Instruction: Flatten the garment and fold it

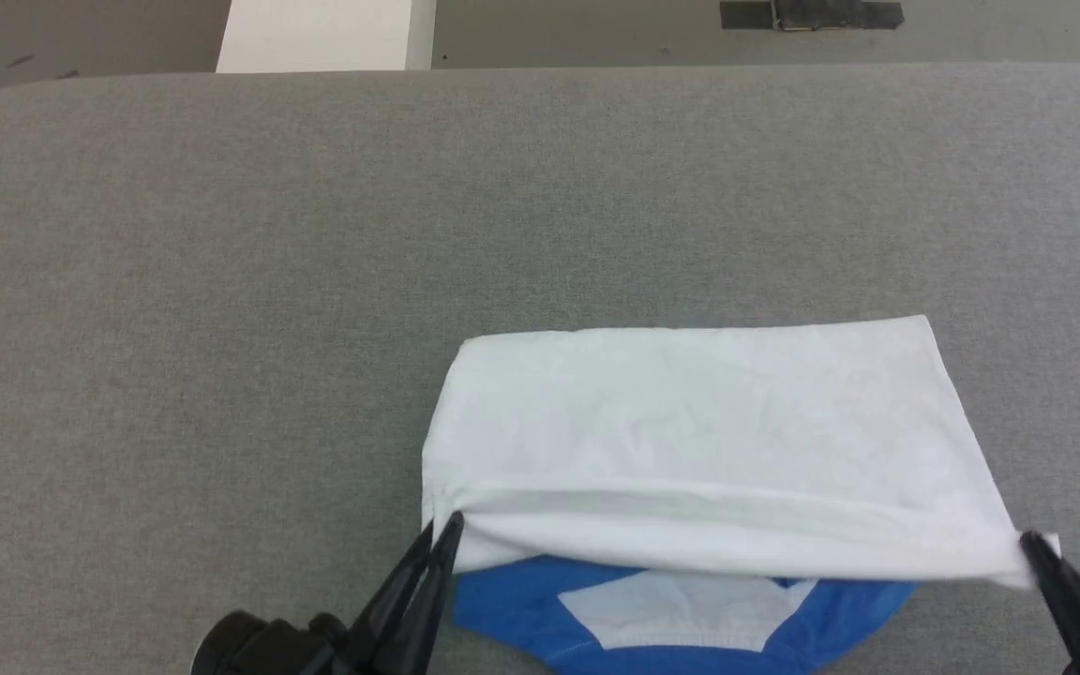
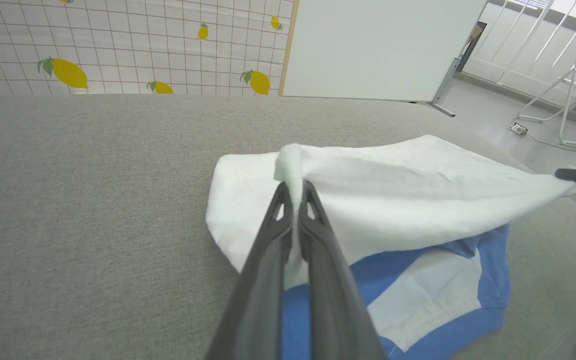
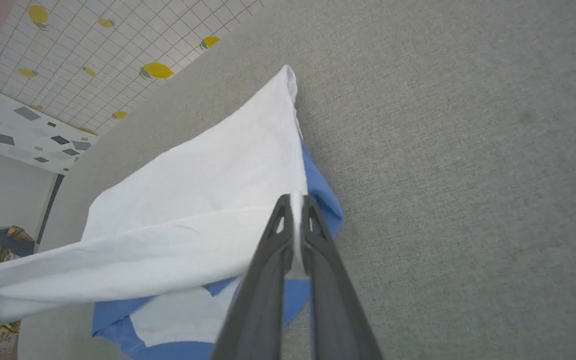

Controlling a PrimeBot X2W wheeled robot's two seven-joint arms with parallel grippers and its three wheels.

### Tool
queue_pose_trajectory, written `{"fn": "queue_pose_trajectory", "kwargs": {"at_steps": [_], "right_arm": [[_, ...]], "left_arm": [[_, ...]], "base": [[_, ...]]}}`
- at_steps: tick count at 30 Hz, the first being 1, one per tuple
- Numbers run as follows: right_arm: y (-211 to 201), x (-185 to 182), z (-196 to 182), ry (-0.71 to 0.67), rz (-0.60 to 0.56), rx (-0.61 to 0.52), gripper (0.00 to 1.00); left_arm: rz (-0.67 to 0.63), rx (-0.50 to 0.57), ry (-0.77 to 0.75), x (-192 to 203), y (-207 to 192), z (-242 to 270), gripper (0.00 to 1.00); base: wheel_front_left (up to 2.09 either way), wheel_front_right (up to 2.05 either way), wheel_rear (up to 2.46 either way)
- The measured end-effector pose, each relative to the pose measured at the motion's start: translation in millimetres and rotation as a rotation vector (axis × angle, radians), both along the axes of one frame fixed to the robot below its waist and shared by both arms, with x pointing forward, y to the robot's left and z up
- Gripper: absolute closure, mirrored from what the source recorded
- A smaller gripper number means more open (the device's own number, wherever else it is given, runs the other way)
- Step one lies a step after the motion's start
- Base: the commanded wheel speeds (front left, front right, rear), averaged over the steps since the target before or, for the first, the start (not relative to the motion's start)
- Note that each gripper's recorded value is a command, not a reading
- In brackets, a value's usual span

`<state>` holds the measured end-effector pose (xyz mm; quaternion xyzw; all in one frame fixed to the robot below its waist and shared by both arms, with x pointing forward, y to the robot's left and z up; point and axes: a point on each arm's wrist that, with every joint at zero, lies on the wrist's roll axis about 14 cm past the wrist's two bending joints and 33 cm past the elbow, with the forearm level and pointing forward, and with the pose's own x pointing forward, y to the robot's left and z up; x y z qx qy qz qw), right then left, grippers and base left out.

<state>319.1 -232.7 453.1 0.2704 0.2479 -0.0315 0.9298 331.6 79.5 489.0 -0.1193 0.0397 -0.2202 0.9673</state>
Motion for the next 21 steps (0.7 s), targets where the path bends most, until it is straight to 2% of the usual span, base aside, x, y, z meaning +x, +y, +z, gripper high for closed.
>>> {"fn": "queue_pose_trajectory", "kwargs": {"at_steps": [5, 11, 12, 13, 14, 15, 16, 21], "right_arm": [[4, -20, -13, 0.063, 0.007, 0.008, 1.0], [18, -31, -34, 0.151, 0.07, -0.004, 1.0], [19, -33, -37, 0.162, 0.076, -0.005, 0.91], [21, -34, -40, 0.172, 0.084, -0.009, 0.75], [22, -34, -41, 0.176, 0.09, -0.011, 0.25], [22, -34, -42, 0.176, 0.091, -0.011, 0.0], [22, -34, -43, 0.176, 0.092, -0.011, 0.0], [20, -29, -36, 0.152, 0.105, -0.029, 0.0]], "left_arm": [[-0.042, 0.022, 0.057, -19, -4, -19, 1.0], [-0.142, 0.129, 0.11, -39, -14, -52, 1.0], [-0.153, 0.141, 0.122, -43, -15, -57, 0.95], [-0.148, 0.14, 0.132, -44, -15, -60, 0.86], [-0.139, 0.135, 0.139, -43, -15, -62, 0.58], [-0.138, 0.133, 0.144, -43, -16, -63, 0.25], [-0.129, 0.128, 0.146, -42, -15, -64, 0.0], [-0.03, 0.066, 0.112, -24, -6, -48, 0.0]], "base": [[0.0, 0.0, 0.0], [0.0, 0.0, 0.0], [0.0, 0.0, 0.0], [0.0, 0.0, 0.0], [0.0, 0.0, 0.0], [0.0, 0.0, 0.0], [0.0, 0.0, 0.0], [0.0, 0.0, 0.0]]}}
